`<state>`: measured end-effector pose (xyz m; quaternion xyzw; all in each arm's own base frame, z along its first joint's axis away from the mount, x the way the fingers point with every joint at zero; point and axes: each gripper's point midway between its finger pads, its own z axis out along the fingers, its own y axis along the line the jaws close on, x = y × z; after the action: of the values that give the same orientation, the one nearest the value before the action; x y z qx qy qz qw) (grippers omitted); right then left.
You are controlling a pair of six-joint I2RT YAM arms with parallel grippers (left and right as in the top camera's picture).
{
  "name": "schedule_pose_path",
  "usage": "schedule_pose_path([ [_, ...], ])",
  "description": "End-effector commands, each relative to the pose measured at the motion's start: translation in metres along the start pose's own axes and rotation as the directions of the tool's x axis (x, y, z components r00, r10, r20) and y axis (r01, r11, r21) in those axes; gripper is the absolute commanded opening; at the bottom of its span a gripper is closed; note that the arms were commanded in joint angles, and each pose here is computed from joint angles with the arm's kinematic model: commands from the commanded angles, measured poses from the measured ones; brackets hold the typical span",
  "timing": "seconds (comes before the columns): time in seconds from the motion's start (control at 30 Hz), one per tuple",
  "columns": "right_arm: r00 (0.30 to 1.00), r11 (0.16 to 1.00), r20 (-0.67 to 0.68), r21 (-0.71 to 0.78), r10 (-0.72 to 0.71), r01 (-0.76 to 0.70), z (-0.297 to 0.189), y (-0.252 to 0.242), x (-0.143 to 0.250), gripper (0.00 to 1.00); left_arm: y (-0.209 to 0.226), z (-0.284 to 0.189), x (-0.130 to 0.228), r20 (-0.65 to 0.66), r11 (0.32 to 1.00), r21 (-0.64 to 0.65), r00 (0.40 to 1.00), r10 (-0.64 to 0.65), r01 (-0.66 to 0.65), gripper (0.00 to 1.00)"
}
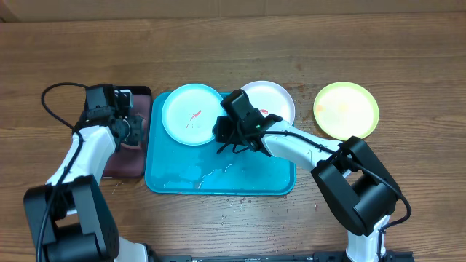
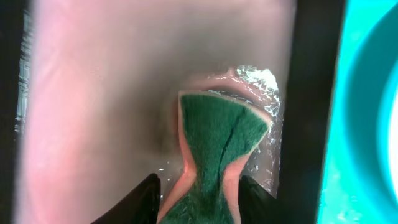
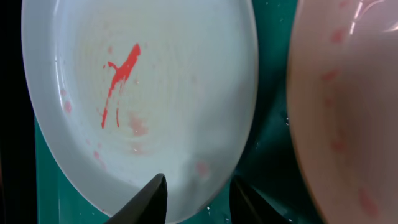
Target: Clean dirty plates on tray and stack at the side
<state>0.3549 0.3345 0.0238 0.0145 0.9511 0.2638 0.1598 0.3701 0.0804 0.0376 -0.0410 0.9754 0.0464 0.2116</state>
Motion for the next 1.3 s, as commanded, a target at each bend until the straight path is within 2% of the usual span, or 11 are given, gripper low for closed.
schedule_pose_path([
  [0.0, 1.000, 1.000, 0.023, -0.015, -0.007, 0.008, 0.000, 0.008, -0.006, 0.43, 0.001, -0.010, -0.007, 0.024, 1.000, -0.004, 0.999, -0.030, 0.030, 0.52],
  [0.17, 1.000, 1.000, 0.024, -0.015, -0.008, 0.008, 0.001, 0.008, -0.006, 0.45, 0.000, 0.002, 0.000, -0.009, 0.999, 0.000, 0.999, -0.053, 0.053, 0.52],
  [0.3, 1.000, 1.000, 0.023, -0.015, -0.007, 0.007, 0.003, 0.007, -0.006, 0.44, -0.003, 0.017, 0.007, -0.045, 0.999, 0.013, 0.998, -0.052, 0.053, 0.49],
  [0.33, 1.000, 1.000, 0.021, -0.013, -0.007, 0.007, 0.004, 0.006, -0.005, 0.41, -0.005, 0.020, 0.010, -0.054, 0.998, 0.022, 0.997, -0.052, 0.053, 0.47],
  [0.43, 1.000, 1.000, 0.009, -0.003, -0.004, 0.004, 0.007, 0.003, -0.002, 0.34, -0.007, 0.029, 0.015, -0.079, 0.998, 0.029, 0.996, -0.051, 0.053, 0.33],
  [0.53, 1.000, 1.000, -0.026, 0.000, -0.003, 0.003, 0.009, 0.002, 0.007, 0.24, -0.007, 0.031, 0.017, -0.087, 0.998, 0.029, 0.995, -0.051, 0.054, 0.10],
  [0.6, 0.998, 1.000, -0.058, -0.008, -0.001, 0.001, 0.008, 0.003, 0.013, 0.20, -0.007, 0.030, 0.016, -0.082, 0.998, 0.029, 0.995, -0.051, 0.054, 0.04],
  [0.87, 0.990, 1.000, -0.137, 0.004, 0.014, -0.013, 0.000, 0.000, 0.030, 0.09, -0.004, -0.002, -0.005, 0.009, 0.998, 0.027, 0.998, -0.061, 0.060, 0.04],
  [1.1, 0.998, 0.998, -0.065, 0.063, 0.004, 0.000, -0.017, -0.004, 0.016, 0.06, -0.023, -0.044, -0.025, 0.112, 0.988, 0.148, 0.992, -0.062, 0.045, 0.04],
  [1.27, 0.998, 0.997, -0.058, 0.081, 0.003, 0.002, -0.017, -0.008, 0.015, 0.06, -0.024, -0.052, -0.027, 0.128, 0.987, 0.152, 0.990, -0.062, 0.042, 0.04],
])
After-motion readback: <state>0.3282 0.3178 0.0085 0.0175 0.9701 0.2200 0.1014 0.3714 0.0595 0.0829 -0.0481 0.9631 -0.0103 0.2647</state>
